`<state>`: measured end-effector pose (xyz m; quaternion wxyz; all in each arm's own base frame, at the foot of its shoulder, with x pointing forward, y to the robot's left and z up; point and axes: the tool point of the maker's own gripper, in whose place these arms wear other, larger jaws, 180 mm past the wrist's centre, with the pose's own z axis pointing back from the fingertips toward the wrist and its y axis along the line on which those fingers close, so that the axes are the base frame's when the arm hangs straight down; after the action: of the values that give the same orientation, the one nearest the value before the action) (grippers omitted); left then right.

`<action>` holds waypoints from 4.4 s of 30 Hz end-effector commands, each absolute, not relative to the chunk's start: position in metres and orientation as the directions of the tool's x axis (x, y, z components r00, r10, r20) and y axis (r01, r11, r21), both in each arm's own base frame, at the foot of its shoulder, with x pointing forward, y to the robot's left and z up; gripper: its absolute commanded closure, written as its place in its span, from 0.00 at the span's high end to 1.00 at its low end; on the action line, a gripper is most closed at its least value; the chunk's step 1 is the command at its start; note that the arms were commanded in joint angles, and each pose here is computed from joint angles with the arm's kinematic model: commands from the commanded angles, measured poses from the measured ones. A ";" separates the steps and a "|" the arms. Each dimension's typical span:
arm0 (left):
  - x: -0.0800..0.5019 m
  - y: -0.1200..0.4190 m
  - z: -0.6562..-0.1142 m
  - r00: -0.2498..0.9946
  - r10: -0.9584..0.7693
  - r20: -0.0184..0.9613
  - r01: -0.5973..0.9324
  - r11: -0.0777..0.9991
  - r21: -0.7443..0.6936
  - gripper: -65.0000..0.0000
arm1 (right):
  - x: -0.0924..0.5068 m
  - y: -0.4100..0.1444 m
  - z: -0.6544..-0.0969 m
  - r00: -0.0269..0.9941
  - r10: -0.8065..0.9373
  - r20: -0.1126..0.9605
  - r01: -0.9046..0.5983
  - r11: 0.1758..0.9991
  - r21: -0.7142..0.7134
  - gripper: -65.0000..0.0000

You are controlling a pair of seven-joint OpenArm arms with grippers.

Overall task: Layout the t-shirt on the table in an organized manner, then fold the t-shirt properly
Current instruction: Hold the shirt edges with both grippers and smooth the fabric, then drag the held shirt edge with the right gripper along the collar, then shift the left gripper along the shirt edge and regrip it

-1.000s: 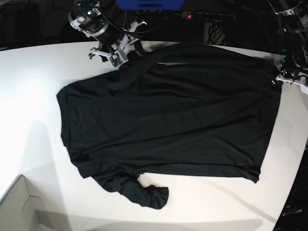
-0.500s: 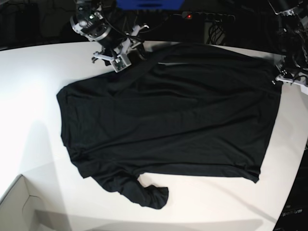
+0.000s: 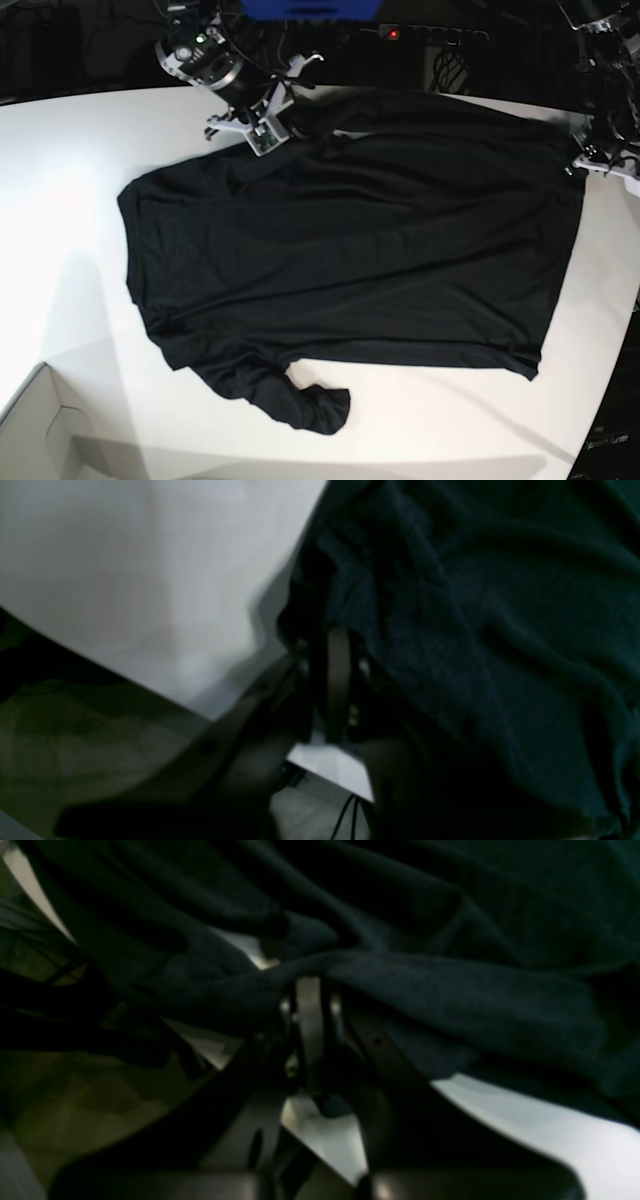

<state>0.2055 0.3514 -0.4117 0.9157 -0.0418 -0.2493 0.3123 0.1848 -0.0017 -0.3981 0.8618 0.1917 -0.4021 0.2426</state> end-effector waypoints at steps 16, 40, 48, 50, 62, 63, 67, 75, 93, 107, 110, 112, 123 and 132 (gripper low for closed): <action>0.214 0.362 -0.398 0.665 0.578 0.472 -0.542 0.809 -0.227 0.00 | 0.243 -0.023 -0.328 0.390 0.187 0.902 -0.529 0.847 0.053 0.00; 0.224 0.363 -0.392 0.652 0.577 0.492 -0.536 0.810 -0.239 0.00 | 0.266 -0.011 -0.382 0.513 0.219 0.830 -0.552 0.825 0.123 0.02; 0.224 0.361 -0.393 0.651 0.579 0.490 -0.536 0.808 -0.243 0.00 | 0.261 -0.024 -0.354 0.455 0.232 0.860 -0.541 0.839 0.059 0.41; 0.224 0.361 -0.393 0.651 0.579 0.490 -0.536 0.808 -0.243 0.00 | 0.251 -0.026 -0.352 0.457 0.236 0.857 -0.537 0.842 0.055 0.46; 0.229 0.361 -0.390 0.647 0.580 0.494 -0.533 0.808 -0.250 0.00 | 0.217 -0.022 -0.384 0.553 0.229 0.801 -0.532 0.837 0.127 0.49; 0.229 0.361 -0.390 0.647 0.580 0.494 -0.533 0.808 -0.250 0.00 | 0.217 -0.020 -0.384 0.554 0.231 0.800 -0.534 0.836 0.129 0.49; 0.229 0.360 -0.391 0.648 0.582 0.492 -0.534 0.807 -0.252 0.00 | 0.214 -0.019 -0.390 0.568 0.230 0.790 -0.534 0.833 0.141 0.48; 0.229 0.361 -0.391 0.647 0.580 0.495 -0.534 0.808 -0.249 0.00 | 0.219 -0.017 -0.399 0.581 0.226 0.782 -0.535 0.830 0.158 0.35; 0.230 0.362 -0.388 0.645 0.578 0.500 -0.532 0.809 -0.250 0.00 | 0.190 -0.028 -0.383 0.570 0.254 0.782 -0.537 0.835 0.121 0.00; 0.230 0.361 -0.389 0.648 0.579 0.494 -0.531 0.809 -0.251 0.00 | 0.169 -0.039 -0.399 0.610 0.297 0.735 -0.548 0.828 0.121 0.00; 0.230 0.360 -0.389 0.649 0.581 0.492 -0.531 0.808 -0.254 0.01 | 0.168 -0.039 -0.401 0.614 0.297 0.731 -0.548 0.827 0.125 0.00; 0.230 0.359 -0.389 0.648 0.580 0.494 -0.530 0.809 -0.255 0.07 | 0.168 -0.039 -0.401 0.614 0.296 0.732 -0.548 0.827 0.125 0.00; 0.235 0.359 -0.373 0.559 0.667 0.492 -0.532 0.744 -0.404 0.49 | 0.171 -0.039 -0.400 0.609 0.297 0.736 -0.548 0.827 0.120 0.00; 0.230 0.362 -0.349 0.447 0.763 0.467 -0.504 0.646 -0.574 0.61 | 0.172 -0.038 -0.399 0.607 0.296 0.737 -0.549 0.827 0.120 0.00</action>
<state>0.2227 0.3563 -0.3650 0.8384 -0.1750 -0.3415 0.3870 0.1677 -0.0420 -0.4080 0.8884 0.1603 -0.3546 0.2435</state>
